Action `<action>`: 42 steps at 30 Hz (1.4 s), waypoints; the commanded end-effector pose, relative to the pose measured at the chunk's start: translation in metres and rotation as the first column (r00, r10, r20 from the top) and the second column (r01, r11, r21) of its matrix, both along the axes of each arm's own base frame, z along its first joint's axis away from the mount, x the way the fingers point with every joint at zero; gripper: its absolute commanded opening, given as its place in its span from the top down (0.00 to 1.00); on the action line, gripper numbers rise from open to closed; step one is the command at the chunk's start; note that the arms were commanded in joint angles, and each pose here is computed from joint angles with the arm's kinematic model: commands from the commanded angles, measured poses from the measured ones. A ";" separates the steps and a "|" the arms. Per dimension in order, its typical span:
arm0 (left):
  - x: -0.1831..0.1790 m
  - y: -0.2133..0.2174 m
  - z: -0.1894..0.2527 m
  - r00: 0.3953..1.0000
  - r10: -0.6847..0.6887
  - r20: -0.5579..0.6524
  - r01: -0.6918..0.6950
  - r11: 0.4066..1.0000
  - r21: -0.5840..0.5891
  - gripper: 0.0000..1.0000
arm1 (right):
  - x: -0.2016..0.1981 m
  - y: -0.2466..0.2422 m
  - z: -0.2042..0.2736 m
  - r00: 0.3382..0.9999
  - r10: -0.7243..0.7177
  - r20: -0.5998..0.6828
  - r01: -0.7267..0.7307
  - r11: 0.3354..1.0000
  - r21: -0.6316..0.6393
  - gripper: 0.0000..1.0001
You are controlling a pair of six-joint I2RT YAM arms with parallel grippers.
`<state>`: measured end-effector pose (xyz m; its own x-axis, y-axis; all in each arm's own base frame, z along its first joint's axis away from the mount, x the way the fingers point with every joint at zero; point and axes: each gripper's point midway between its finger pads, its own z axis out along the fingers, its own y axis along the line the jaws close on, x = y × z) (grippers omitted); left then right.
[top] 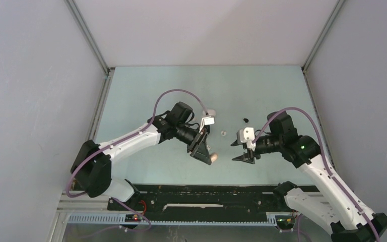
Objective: Insert the wireless bluetooth earbuds into the charging case
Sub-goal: Pick up the charging case at the center of the board.
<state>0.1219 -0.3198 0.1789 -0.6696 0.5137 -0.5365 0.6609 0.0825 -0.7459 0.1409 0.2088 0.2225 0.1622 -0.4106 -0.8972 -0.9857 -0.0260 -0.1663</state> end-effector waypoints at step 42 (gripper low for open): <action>-0.034 -0.005 0.016 0.972 -0.166 -0.166 0.152 0.984 -0.098 0.87 | -0.039 0.065 -0.005 0.944 0.321 -0.073 -0.329 0.933 -0.149 0.54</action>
<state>0.0931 -0.3247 0.1840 -0.6919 0.5739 -0.4381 0.5203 -0.0243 -0.8536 0.1039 0.2690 0.2014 0.2427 -0.5164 -0.8212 -0.9368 -0.3447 -0.0601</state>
